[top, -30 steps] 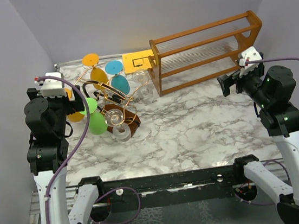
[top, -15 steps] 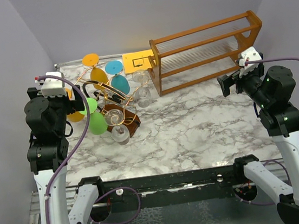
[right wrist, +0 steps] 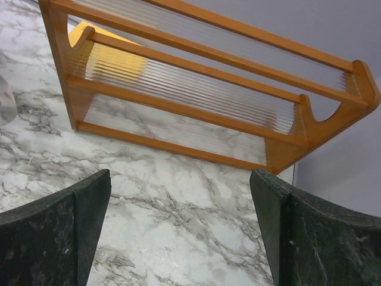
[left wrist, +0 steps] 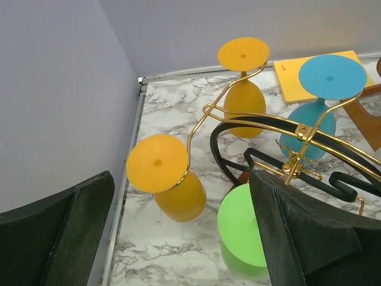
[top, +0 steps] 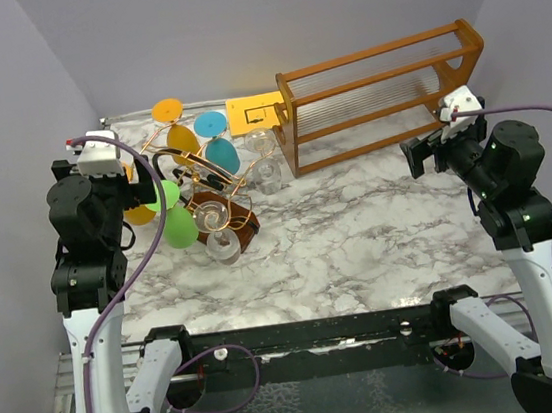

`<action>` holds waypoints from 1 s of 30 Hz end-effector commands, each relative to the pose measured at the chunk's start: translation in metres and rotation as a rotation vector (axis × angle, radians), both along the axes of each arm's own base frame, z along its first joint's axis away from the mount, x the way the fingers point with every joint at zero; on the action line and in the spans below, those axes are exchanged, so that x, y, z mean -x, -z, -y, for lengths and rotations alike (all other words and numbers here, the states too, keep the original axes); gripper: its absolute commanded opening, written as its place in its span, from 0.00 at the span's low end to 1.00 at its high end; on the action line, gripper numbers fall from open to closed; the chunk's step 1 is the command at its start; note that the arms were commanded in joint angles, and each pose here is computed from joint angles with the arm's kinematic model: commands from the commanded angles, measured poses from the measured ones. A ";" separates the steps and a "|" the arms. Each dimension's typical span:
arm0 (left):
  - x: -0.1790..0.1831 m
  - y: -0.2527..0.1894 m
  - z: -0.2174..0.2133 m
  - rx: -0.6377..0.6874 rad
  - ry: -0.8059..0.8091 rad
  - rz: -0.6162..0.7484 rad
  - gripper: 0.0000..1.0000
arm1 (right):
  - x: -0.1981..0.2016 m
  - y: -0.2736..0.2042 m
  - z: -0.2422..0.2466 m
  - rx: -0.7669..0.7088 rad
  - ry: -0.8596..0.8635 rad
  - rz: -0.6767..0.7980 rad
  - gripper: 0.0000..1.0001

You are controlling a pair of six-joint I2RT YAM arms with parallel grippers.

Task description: Place the wine glass upside down on the wine glass rack

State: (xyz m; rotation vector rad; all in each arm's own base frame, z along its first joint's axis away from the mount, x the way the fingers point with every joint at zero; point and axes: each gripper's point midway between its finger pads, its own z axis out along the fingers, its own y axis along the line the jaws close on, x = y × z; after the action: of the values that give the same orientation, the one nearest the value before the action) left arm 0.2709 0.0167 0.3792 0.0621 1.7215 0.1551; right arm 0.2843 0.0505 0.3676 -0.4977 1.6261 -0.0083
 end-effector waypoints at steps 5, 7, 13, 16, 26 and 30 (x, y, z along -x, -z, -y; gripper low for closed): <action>0.008 -0.016 -0.005 -0.013 -0.024 0.049 0.99 | 0.001 0.001 -0.001 0.004 -0.011 -0.005 1.00; 0.009 -0.016 -0.004 -0.016 -0.015 0.049 0.99 | 0.002 0.002 -0.001 0.008 -0.012 -0.004 1.00; 0.009 -0.012 -0.001 -0.021 0.007 0.042 0.99 | 0.004 0.005 -0.002 0.011 -0.022 -0.005 1.00; 0.008 -0.011 -0.001 -0.023 0.005 0.036 0.99 | 0.004 0.004 -0.001 0.010 -0.016 -0.009 1.00; 0.008 -0.006 0.008 -0.017 0.057 0.036 0.99 | 0.003 0.013 -0.004 0.016 -0.035 -0.015 1.00; 0.007 -0.003 0.006 -0.019 0.044 0.030 0.99 | 0.004 0.012 -0.002 0.014 -0.026 -0.016 0.99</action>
State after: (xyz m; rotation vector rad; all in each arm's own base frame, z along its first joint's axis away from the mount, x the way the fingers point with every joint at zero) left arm 0.2644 0.0132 0.3787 0.0970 1.7108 0.1483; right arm 0.2838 0.0524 0.3528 -0.5183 1.6495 0.0018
